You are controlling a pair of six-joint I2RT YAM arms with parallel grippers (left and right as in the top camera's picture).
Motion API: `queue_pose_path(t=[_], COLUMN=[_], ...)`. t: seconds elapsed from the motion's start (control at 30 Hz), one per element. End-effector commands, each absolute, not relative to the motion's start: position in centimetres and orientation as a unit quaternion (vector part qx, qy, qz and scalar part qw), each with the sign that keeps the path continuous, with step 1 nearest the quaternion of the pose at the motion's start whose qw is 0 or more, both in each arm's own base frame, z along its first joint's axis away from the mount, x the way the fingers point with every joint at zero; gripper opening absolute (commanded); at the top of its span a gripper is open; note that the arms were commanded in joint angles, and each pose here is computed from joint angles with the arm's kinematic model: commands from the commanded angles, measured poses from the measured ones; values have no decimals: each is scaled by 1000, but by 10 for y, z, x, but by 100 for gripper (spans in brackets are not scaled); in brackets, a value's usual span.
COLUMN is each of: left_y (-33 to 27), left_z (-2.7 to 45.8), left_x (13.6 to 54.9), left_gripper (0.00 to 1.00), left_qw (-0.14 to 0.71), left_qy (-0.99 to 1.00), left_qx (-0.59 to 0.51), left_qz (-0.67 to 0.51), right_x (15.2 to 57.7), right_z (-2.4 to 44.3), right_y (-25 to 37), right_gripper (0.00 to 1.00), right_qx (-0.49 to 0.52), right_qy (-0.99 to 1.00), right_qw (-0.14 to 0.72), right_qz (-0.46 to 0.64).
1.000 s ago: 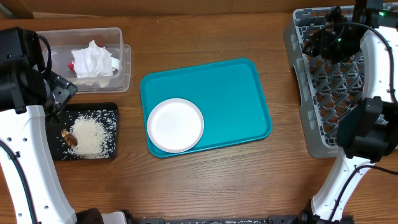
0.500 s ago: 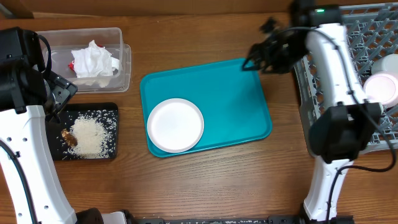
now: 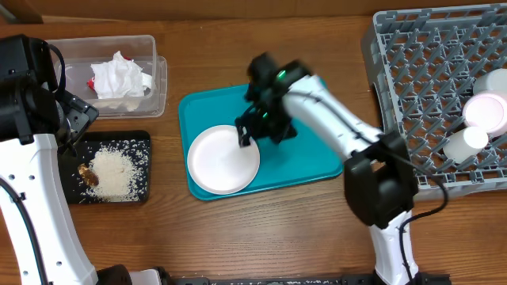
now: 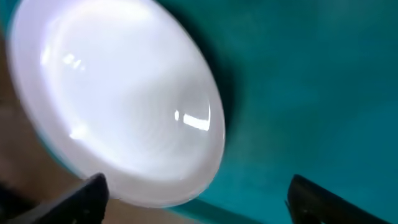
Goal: Sort waste into correct bins and load items into the dishwasher
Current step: 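Move the right gripper left to the white plate's rim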
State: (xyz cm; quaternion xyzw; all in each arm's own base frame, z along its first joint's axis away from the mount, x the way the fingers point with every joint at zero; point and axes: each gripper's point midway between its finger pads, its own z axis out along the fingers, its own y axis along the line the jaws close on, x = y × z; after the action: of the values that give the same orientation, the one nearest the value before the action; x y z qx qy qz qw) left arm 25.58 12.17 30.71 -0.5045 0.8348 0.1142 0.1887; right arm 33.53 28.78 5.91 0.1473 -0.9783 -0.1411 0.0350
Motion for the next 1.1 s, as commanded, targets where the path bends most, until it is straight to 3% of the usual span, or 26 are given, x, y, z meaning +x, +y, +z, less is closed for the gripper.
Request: queue_pose_path(t=[0.0, 0.17, 0.33, 1.07], left_y=[124, 124, 124, 124], left_z=[307, 307, 307, 307], left_x=[255, 255, 255, 255], left_gripper=[100, 100, 100, 100], left_qw=[189, 189, 189, 189], left_qy=[828, 828, 828, 828], left_qx=[-514, -514, -514, -514], left_qz=[119, 119, 119, 119], right_x=[336, 326, 327, 333], right_z=[49, 33, 34, 34], right_y=[276, 287, 289, 290], right_gripper=[82, 70, 45, 34], right_qx=[57, 63, 38, 15], right_qy=[-996, -996, -997, -998], right_qw=[-8, -20, -22, -40], right_qz=[-62, -54, -57, -51])
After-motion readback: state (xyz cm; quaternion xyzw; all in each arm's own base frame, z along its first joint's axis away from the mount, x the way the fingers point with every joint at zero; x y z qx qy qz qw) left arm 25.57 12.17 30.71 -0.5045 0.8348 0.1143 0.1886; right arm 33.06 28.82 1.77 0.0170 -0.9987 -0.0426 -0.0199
